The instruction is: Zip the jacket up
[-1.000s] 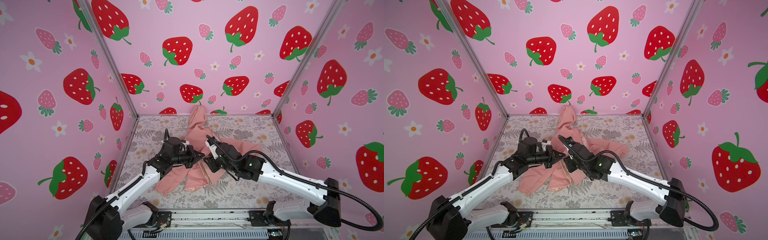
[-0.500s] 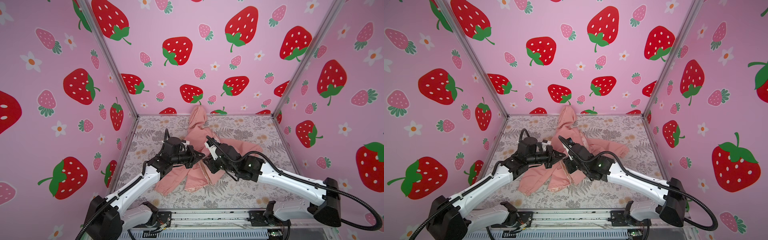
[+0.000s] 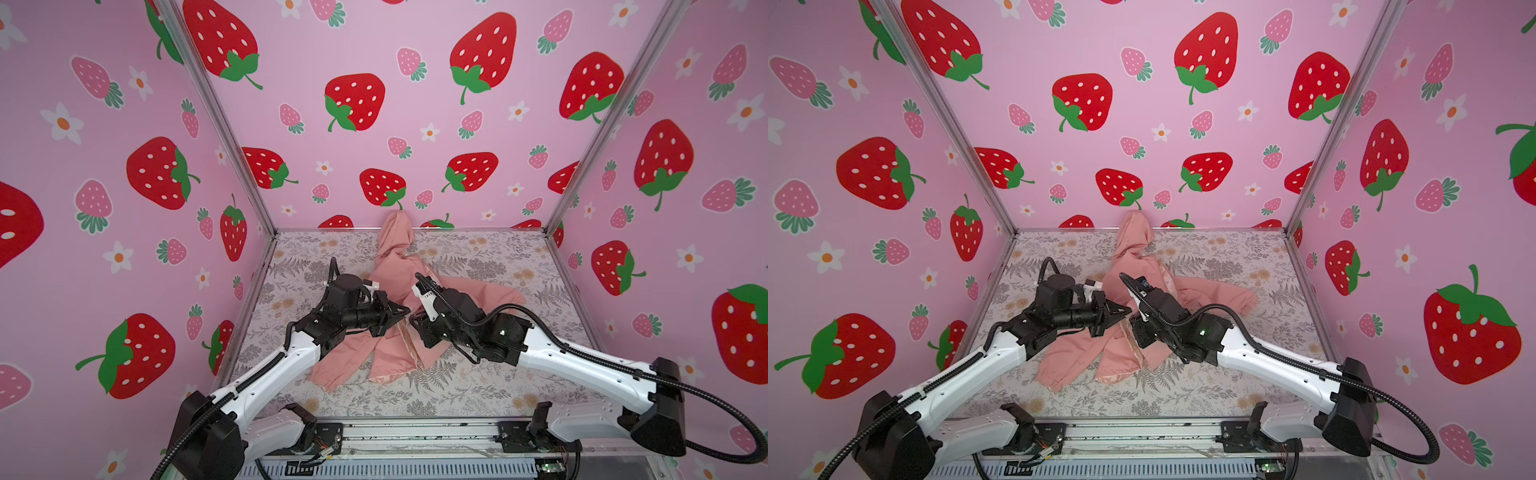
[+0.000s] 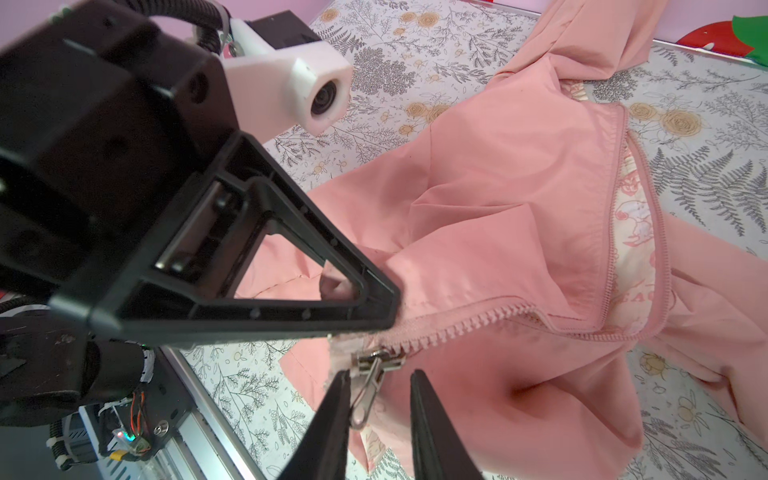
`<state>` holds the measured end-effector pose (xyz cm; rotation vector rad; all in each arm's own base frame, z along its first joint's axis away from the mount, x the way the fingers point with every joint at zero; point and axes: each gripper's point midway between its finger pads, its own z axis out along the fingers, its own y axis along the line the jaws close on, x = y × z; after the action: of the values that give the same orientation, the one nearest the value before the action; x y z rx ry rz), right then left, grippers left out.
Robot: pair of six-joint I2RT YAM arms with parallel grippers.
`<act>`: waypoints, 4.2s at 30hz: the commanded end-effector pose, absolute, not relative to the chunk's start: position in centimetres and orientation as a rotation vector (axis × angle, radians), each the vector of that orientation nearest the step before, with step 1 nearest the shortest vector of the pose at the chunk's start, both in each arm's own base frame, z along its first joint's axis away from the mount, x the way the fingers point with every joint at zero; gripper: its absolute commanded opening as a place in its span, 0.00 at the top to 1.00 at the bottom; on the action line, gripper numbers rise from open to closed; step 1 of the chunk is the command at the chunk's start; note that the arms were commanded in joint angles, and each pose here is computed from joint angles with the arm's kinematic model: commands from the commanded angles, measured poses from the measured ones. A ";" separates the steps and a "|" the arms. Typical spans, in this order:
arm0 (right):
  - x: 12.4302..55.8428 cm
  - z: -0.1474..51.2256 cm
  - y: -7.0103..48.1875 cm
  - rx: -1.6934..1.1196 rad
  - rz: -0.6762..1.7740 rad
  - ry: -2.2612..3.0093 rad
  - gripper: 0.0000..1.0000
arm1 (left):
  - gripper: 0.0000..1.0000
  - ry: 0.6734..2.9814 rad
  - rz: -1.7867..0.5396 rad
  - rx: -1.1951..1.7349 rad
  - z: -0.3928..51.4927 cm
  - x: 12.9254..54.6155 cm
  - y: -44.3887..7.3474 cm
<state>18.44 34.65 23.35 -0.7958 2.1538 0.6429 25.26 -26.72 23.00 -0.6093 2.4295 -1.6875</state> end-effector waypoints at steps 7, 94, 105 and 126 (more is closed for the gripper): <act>18.7 24.1 34.3 -0.768 0.637 2.131 0.77 | 1.00 2.373 -1.764 -0.504 26.1 25.4 -27.7; 18.6 18.5 38.0 -0.828 1.096 2.249 1.00 | 0.62 2.101 -1.325 0.069 19.0 23.4 -25.0; 18.6 18.6 37.8 -0.821 1.095 2.248 1.00 | 0.92 2.142 -1.317 0.067 18.2 23.4 -25.3; 21.6 16.5 34.7 -0.663 0.912 2.301 1.00 | 1.00 2.131 -1.248 0.048 18.5 21.9 -23.0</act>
<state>21.06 35.58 16.28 -0.6990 2.3001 0.9512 21.55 -23.30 17.96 0.0437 2.1565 -1.2727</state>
